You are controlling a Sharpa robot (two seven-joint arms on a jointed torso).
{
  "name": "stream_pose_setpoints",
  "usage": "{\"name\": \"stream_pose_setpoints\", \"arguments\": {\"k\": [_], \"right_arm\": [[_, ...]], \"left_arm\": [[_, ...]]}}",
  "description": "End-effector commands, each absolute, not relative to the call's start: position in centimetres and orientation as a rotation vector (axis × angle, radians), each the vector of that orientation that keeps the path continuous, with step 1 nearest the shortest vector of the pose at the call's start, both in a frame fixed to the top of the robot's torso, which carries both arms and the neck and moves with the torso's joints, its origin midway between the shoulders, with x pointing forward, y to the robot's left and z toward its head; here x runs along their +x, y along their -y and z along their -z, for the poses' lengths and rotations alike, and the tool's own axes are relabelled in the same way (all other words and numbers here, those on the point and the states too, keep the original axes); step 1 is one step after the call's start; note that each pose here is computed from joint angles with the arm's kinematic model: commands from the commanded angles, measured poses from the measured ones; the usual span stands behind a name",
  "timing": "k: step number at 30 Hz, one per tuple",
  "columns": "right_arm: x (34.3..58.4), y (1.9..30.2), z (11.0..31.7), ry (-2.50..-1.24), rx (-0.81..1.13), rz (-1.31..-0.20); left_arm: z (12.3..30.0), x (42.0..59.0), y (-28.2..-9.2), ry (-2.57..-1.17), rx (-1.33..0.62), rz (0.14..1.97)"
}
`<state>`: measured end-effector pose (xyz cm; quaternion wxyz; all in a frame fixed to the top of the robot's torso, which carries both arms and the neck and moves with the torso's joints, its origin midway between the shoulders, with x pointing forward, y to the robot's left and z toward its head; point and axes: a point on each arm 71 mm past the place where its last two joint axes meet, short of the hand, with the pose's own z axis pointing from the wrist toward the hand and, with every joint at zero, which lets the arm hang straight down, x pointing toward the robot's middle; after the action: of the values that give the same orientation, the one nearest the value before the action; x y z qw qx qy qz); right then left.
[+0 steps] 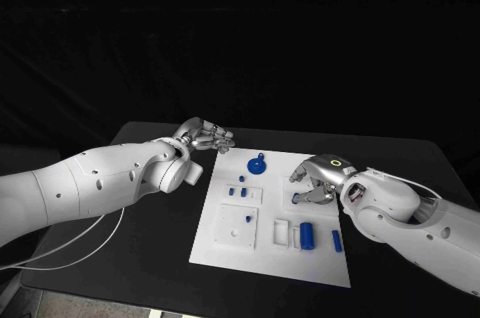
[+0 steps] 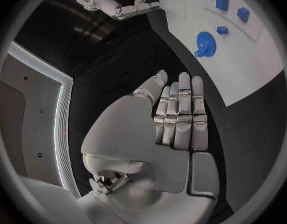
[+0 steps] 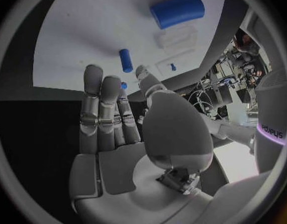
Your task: Assemble the parts on the task board
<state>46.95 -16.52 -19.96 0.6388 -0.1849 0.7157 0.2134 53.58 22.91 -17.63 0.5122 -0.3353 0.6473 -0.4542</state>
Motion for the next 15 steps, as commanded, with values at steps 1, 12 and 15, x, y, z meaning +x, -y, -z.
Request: {"name": "stream_pose_setpoints", "arguments": {"k": [1,12,15], "right_arm": [[47.11,16.69,20.77,-1.723,-0.448,-0.442],[47.32,16.76,21.73,-1.770,-0.459,-0.418],[47.22,16.57,21.76,-1.765,-0.461,-0.432]], "left_arm": [[17.47,53.57,-22.70,-1.555,-0.800,1.112],[17.48,53.54,-22.77,-1.557,-0.801,1.112],[17.48,53.54,-22.80,-1.556,-0.801,1.111]]}}
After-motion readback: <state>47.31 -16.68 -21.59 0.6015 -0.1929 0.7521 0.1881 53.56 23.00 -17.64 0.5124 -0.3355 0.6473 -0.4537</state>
